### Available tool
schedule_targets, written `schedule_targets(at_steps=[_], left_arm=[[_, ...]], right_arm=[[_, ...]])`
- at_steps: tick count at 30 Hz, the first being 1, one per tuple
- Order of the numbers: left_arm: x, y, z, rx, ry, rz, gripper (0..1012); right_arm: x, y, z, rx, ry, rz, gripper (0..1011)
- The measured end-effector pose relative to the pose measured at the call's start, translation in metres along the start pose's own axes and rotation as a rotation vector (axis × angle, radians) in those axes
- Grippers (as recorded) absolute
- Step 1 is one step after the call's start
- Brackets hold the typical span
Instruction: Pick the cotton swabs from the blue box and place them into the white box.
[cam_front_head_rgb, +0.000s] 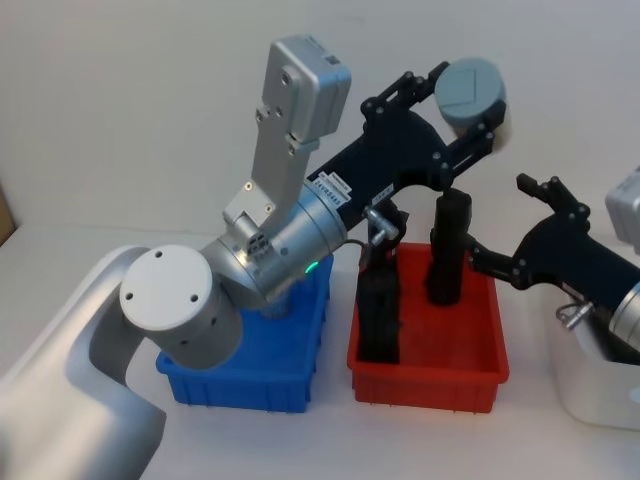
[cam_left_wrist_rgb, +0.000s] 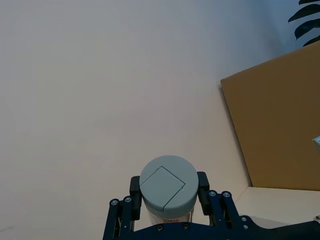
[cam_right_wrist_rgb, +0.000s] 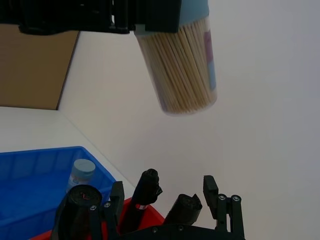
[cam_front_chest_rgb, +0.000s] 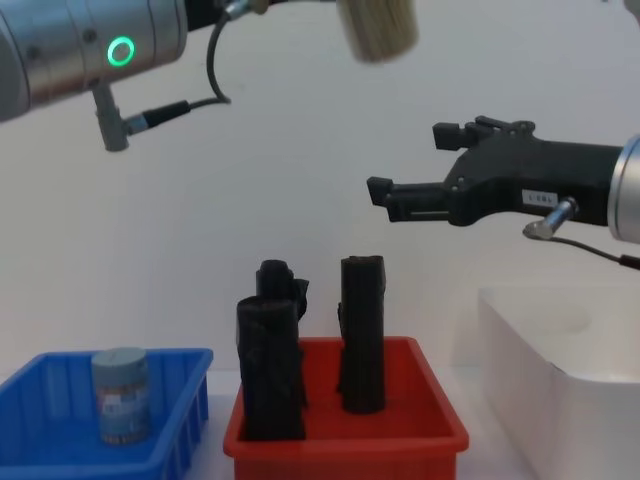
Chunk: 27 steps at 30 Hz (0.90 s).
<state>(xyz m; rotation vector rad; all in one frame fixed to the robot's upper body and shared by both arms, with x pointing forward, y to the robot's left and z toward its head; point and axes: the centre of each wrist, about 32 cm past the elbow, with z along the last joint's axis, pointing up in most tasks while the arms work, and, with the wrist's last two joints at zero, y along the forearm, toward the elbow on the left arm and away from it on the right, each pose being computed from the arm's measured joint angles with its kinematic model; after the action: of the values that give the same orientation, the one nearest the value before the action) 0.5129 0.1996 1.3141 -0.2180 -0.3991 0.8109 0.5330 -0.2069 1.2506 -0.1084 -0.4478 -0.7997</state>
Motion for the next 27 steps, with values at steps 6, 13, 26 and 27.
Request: schedule_targets(at_steps=[6,13,26,27], left_arm=[[-0.0020,-0.0011,-0.0055,0.014,0.022,0.005,669],[-0.0067,-0.0042,-0.0146,0.028,0.057,0.002,669],[-0.0182,-0.0063,-0.0301,0.059,0.121,-0.013,669],[-0.0187,-0.0062,-0.0305,0.061,0.123,-0.014,669]], right_arm=[[-0.002,0.000,0.000,0.006,-0.001,-0.007,1002],[-0.004,0.001,0.001,0.014,0.000,-0.013,1002],[-0.007,0.002,0.002,0.016,-0.008,-0.067,1002],[-0.007,0.002,0.002,0.016,-0.009,-0.072,1002]])
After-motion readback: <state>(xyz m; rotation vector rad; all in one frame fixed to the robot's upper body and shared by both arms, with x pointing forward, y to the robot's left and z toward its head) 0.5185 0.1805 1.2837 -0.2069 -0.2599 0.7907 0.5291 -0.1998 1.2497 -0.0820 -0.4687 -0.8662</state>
